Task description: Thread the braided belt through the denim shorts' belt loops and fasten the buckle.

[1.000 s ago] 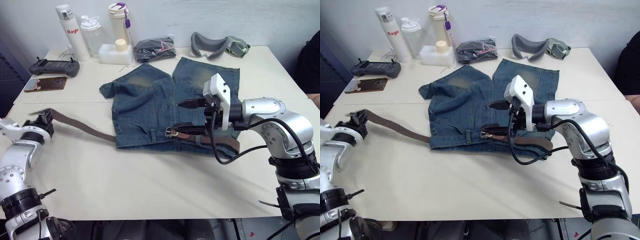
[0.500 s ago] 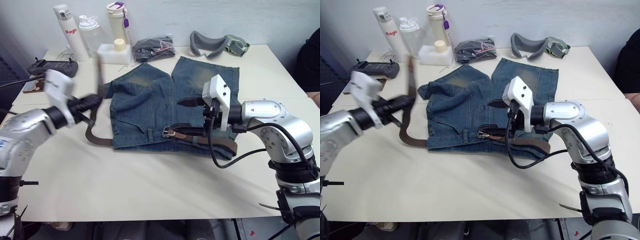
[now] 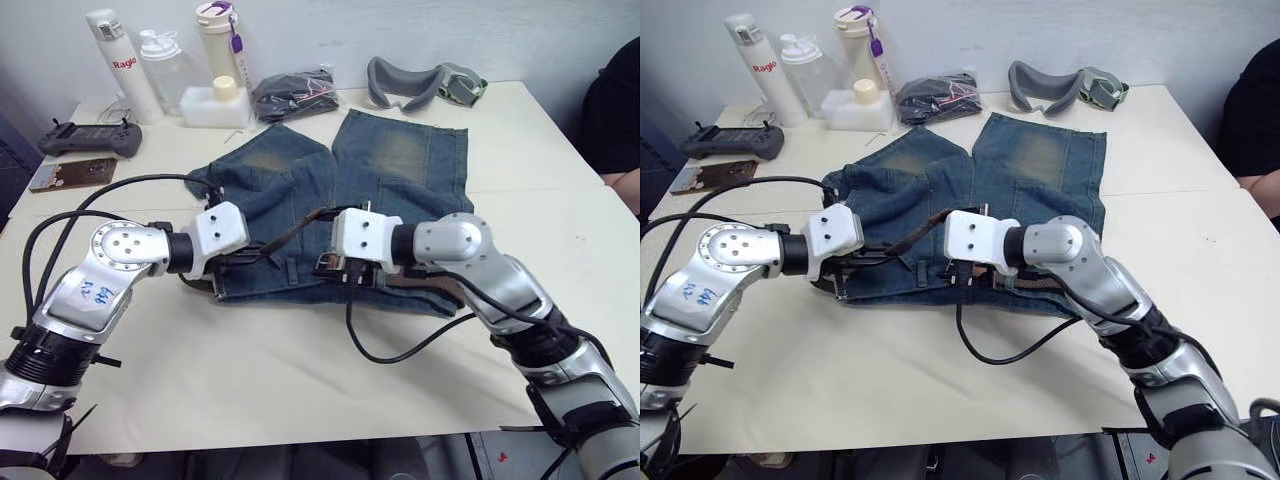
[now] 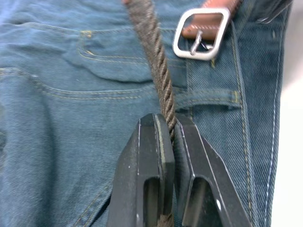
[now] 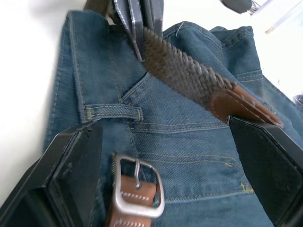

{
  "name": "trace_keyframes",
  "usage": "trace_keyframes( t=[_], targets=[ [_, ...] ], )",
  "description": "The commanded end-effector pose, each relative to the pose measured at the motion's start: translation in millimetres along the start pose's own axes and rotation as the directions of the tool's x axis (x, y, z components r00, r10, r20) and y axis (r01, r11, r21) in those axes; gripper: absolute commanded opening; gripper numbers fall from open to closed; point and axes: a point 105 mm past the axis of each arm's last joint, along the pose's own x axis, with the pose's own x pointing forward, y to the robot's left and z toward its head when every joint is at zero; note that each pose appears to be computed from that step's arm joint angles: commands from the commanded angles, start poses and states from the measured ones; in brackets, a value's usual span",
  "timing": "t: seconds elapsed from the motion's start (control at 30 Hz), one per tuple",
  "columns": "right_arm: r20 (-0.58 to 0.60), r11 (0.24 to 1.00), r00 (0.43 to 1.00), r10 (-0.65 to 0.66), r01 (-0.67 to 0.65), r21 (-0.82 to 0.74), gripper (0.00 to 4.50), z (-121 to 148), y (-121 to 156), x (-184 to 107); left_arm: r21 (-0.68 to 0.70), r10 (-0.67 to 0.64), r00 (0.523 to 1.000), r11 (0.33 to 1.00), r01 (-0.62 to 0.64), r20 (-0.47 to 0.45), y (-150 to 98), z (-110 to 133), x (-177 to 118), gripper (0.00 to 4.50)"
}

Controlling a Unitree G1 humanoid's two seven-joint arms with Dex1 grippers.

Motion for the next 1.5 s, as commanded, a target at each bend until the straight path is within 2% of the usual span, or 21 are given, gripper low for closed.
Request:
trace_keyframes(
  t=[0.03, 0.27, 0.37, 0.53, 0.63, 0.8, 0.87, 0.9, 0.97, 1.0, 1.07, 1.13, 1.2, 1.23, 1.3, 1.37, 1.43, 1.5],
  targets=[
    [0.012, 0.989, 0.995, -0.098, 0.098, -0.114, 4.5, 11, -23, -7, 0.076, 0.001, 1.0, 0.997, 0.0, -0.018, 4, 5, -4, 0.07],
    [0.05, 0.981, 0.995, -0.092, 0.099, -0.164, 4.5, 22, -41, -25, 0.117, 0.023, 0.998, 0.993, -0.015, -0.06, 9, -2, -7, 0.07],
    [0.087, 0.989, 0.996, 0.005, 0.008, -0.146, 4.5, 27, -24, -20, 0.108, 0.049, 0.998, 0.993, -0.044, -0.042, 16, 0, -6, 0.07],
    [0.053, 0.991, 0.998, 0.016, -0.009, -0.135, 4.5, 14, -15, -5, 0.104, 0.06, 0.998, 0.993, -0.057, -0.025, 19, 4, -4, 0.07],
    [0.033, 0.993, 0.999, -0.006, 0.01, -0.116, 3.63, 6, -20, -3, 0.099, 0.03, 0.999, 0.995, -0.026, -0.038, 13, 3, -5, 0.0],
    [0.044, 0.994, 0.999, -0.014, 0.018, -0.108, 1.04, 5, -22, -1, 0.057, 0.054, 0.998, 0.997, -0.052, -0.033, 16, 4, -10, 0.0],
    [0.044, 0.994, 0.999, -0.009, 0.014, -0.112, 0.08, 4, -20, 0, -0.018, 0.07, 0.997, 0.997, -0.071, -0.016, 19, 4, -14, 0.0],
    [0.047, 0.993, 0.999, -0.007, 0.013, -0.115, 0.03, 4, -20, 0, -0.056, 0.074, 0.997, 0.996, -0.074, -0.011, 20, 4, -16, 0.0],
    [0.053, 0.992, 0.999, -0.006, 0.013, -0.123, 0.0, 5, -19, 0, -0.119, 0.073, 0.997, 0.99, -0.071, 0.011, 20, 7, -23, 0.86],
    [0.057, 0.991, 0.998, -0.007, 0.014, -0.131, 0.0, 5, -19, -1, -0.198, 0.083, 0.995, 0.978, -0.073, 0.046, 22, 11, -28, 1.17],
    [0.065, 0.988, 0.998, -0.012, 0.022, -0.153, 0.0, 5, -19, -2, -0.446, 0.123, 0.981, 0.894, -0.044, 0.149, 29, 22, -45, 2.03],
    [0.085, 0.978, 0.996, -0.034, 0.05, -0.201, 0.0, 7, -21, -4, -0.74, 0.125, 0.954, 0.661, 0.123, 0.271, 34, 33, -70, 3.01],
    [0.103, 0.969, 0.993, -0.056, 0.079, -0.235, 0.0, 9, -23, -5, -0.813, 0.055, 0.919, 0.488, 0.317, 0.391, 24, 44, -86, 3.84],
    [0.125, 0.968, 0.99, -0.07, 0.097, -0.232, 0.0, 11, -23, -4, -0.79, -0.057, 0.88, 0.415, 0.451, 0.472, 4, 47, -100, 4.31],
    [0.174, 0.955, 0.981, -0.09, 0.134, -0.264, 0.0, 17, -22, -3, -0.751, -0.186, 0.794, 0.26, 0.608, 0.578, -28, 54, -126, 4.43],
    [0.217, 0.924, 0.971, -0.101, 0.172, -0.342, 0.0, 24, -19, -3, -0.737, -0.22, 0.751, 0.158, 0.657, 0.623, -41, 59, -134, 4.43],
    [0.25, 0.893, 0.963, -0.104, 0.201, -0.403, 0.0, 29, -17, -3, -0.729, -0.224, 0.73, 0.103, 0.677, 0.646, -49, 64, -134, 4.43],
    [0.29, 0.868, 0.951, -0.111, 0.234, -0.438, 0.0, 34, -16, -3, -0.77, -0.219, 0.761, 0.06, 0.635, 0.611, -60, 56, -115, 4.43]
  ],
)
